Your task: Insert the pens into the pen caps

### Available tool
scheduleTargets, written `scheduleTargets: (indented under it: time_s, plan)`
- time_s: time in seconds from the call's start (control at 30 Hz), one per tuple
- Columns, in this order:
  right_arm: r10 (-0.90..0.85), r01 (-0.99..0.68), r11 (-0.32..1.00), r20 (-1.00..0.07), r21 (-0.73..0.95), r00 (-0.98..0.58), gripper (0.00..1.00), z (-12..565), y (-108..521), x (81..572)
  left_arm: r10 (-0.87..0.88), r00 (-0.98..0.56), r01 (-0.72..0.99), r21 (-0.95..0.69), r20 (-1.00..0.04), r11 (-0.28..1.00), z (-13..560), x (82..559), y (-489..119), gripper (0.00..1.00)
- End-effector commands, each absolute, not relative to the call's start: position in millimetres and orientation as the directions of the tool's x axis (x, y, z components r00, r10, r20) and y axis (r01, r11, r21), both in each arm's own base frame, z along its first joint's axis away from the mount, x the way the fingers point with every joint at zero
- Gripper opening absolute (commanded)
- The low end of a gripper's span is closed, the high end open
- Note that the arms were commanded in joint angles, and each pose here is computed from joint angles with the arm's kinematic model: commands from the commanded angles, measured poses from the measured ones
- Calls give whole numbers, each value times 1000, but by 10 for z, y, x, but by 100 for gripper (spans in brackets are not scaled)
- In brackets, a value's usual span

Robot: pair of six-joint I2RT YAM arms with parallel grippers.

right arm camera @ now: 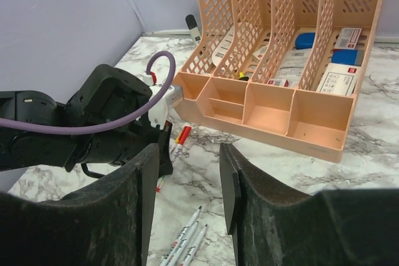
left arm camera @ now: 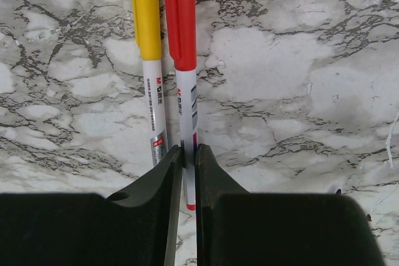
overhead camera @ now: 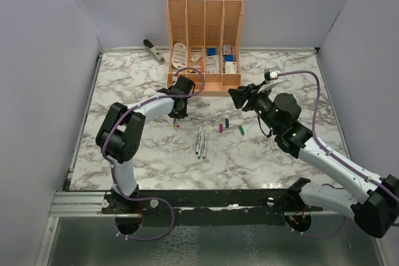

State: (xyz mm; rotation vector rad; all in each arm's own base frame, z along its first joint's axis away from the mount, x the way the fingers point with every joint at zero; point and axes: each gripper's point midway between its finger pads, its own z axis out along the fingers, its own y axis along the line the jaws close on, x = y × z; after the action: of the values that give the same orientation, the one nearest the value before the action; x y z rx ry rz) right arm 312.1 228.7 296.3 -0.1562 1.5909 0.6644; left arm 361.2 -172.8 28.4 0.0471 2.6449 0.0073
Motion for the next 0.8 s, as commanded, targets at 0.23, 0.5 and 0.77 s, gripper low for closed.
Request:
scheduleTargets:
  time_s: [0.23,0.5,0.77]
  plan:
    - [286,-493,808,-946,323,-150,40,2978,2302,3076,28,-886,33,-4,-463,999,280,3653,-1770,7]
    - [286,-504,801,-946,323,-152,38,2973,2323,3071,22,-874,43,-33,-485,999,399,3702,-1835,20]
    - [285,-505,802,-947,320,-148,38,2977,2320,3067,19,-874,43,-40,-486,998,410,3705,-1847,27]
